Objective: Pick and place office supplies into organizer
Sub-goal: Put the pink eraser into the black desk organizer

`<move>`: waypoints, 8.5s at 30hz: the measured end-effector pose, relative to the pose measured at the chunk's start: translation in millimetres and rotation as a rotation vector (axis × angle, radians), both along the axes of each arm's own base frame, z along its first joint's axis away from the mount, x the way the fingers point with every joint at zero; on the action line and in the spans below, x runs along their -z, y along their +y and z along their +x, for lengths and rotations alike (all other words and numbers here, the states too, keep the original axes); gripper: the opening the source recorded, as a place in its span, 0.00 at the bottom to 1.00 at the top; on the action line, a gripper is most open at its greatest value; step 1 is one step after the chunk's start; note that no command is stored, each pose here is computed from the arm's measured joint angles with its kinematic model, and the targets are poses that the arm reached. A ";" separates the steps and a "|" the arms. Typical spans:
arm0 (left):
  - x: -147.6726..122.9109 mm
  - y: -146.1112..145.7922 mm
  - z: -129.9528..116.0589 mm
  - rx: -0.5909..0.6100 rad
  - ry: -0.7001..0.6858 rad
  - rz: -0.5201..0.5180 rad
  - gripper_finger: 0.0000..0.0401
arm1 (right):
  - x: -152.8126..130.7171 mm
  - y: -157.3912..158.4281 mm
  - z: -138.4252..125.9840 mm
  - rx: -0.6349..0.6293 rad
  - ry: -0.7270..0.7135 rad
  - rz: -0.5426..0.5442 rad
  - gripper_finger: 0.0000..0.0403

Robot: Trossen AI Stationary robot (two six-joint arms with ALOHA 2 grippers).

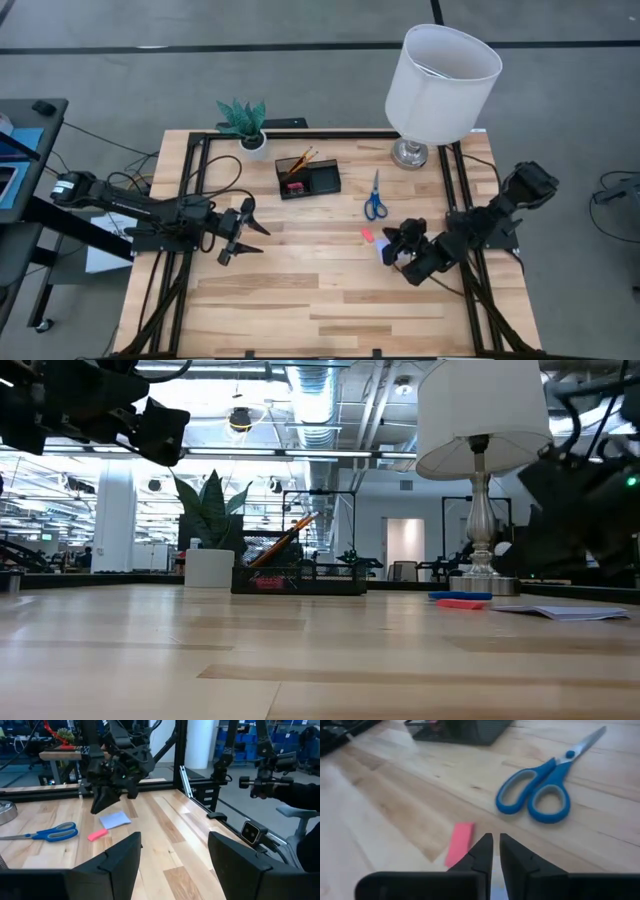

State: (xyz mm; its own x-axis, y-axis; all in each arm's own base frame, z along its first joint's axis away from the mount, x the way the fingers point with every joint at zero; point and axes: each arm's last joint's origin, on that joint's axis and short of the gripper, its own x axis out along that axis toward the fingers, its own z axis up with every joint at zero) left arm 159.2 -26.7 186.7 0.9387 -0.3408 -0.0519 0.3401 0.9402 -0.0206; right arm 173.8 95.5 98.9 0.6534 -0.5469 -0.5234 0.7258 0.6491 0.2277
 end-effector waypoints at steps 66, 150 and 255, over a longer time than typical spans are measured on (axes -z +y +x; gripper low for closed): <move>3.1 -0.1 -0.2 0.001 0.033 0.003 0.56 | -12.1 13.1 60.9 -0.077 0.188 0.151 0.64; 3.0 -0.2 -0.2 0.005 0.031 0.003 0.56 | 41.4 39.1 87.5 0.150 0.250 -0.085 0.10; 4.8 -0.1 -0.3 0.001 0.055 -0.007 0.56 | 17.3 67.3 121.5 0.343 0.256 0.150 0.56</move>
State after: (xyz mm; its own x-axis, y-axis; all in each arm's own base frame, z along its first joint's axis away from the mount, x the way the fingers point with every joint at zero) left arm 158.9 -26.7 181.9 0.9342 -0.3421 -0.1016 0.3391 0.9396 -0.0456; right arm 295.3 162.8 81.6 0.2871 -0.6151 -0.7343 0.9383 0.3348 0.0864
